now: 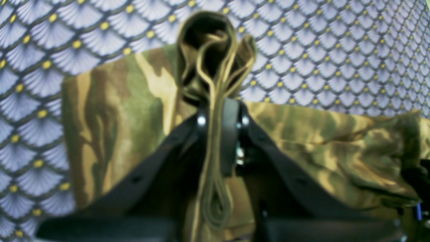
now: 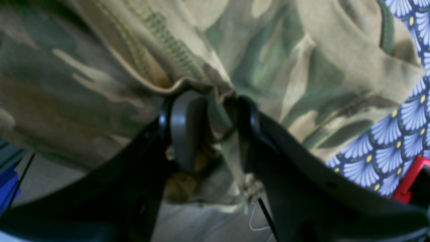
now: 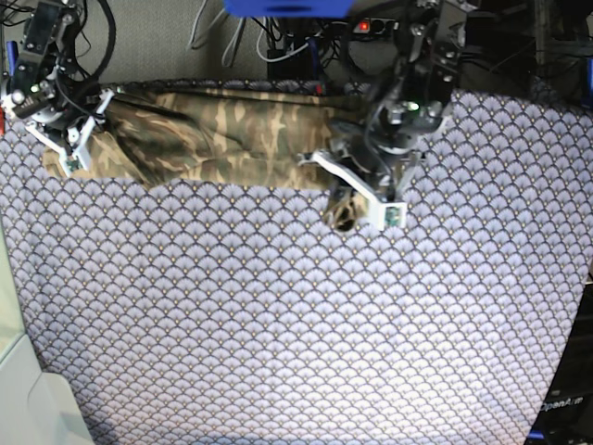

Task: Fold the T-shirt properly
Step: 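Fold the strip end toward the right gripper with the left gripper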

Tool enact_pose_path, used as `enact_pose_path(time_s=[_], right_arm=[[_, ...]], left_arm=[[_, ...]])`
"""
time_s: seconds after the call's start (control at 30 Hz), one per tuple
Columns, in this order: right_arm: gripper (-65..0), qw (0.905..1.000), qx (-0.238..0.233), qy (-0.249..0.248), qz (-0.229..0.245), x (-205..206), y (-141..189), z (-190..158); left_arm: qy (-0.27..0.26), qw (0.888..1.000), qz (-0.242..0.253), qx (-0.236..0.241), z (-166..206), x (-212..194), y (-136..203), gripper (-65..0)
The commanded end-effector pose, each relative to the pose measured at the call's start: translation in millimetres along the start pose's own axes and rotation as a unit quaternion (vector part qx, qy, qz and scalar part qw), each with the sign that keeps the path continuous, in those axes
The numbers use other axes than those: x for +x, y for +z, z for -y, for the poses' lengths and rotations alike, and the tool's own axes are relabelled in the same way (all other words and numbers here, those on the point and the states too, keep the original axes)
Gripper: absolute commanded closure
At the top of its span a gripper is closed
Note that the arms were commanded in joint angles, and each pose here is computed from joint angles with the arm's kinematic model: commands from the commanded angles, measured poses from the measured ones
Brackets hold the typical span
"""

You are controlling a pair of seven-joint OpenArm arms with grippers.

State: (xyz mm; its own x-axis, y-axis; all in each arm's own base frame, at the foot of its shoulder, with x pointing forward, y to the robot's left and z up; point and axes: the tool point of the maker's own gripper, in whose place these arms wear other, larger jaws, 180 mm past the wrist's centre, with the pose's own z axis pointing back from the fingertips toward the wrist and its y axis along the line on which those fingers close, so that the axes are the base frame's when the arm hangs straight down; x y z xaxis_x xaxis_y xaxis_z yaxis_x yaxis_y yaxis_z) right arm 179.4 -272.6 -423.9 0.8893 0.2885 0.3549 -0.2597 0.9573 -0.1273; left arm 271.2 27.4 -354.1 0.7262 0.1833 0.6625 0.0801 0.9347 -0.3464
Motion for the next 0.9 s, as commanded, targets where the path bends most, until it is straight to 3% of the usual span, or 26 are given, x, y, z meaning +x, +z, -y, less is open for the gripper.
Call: enact_pose_path(time_s=[0.0, 0.23, 0.53, 0.87], right_arm=[[-22.2, 1.0, -0.003, 0.003, 0.0, 0, 2, 2], [-22.2, 1.0, -0.003, 0.003, 0.0, 0, 2, 2], [-22.2, 1.0, -0.003, 0.003, -0.001, 0, 2, 2], [-22.2, 1.0, -0.003, 0.003, -0.001, 0, 2, 2]], left_arm=[[-0.004, 1.0, 0.016, -0.016, 13, 10, 0, -0.6], [-0.027, 0.998, -0.005, -0.064, 65, -6, -2, -0.6], [-0.06, 0.992, -0.06, -0.093, 99, -43, -21, -0.6], [-0.054, 0.991, -0.048, -0.109, 117, -29, -25, -0.9]])
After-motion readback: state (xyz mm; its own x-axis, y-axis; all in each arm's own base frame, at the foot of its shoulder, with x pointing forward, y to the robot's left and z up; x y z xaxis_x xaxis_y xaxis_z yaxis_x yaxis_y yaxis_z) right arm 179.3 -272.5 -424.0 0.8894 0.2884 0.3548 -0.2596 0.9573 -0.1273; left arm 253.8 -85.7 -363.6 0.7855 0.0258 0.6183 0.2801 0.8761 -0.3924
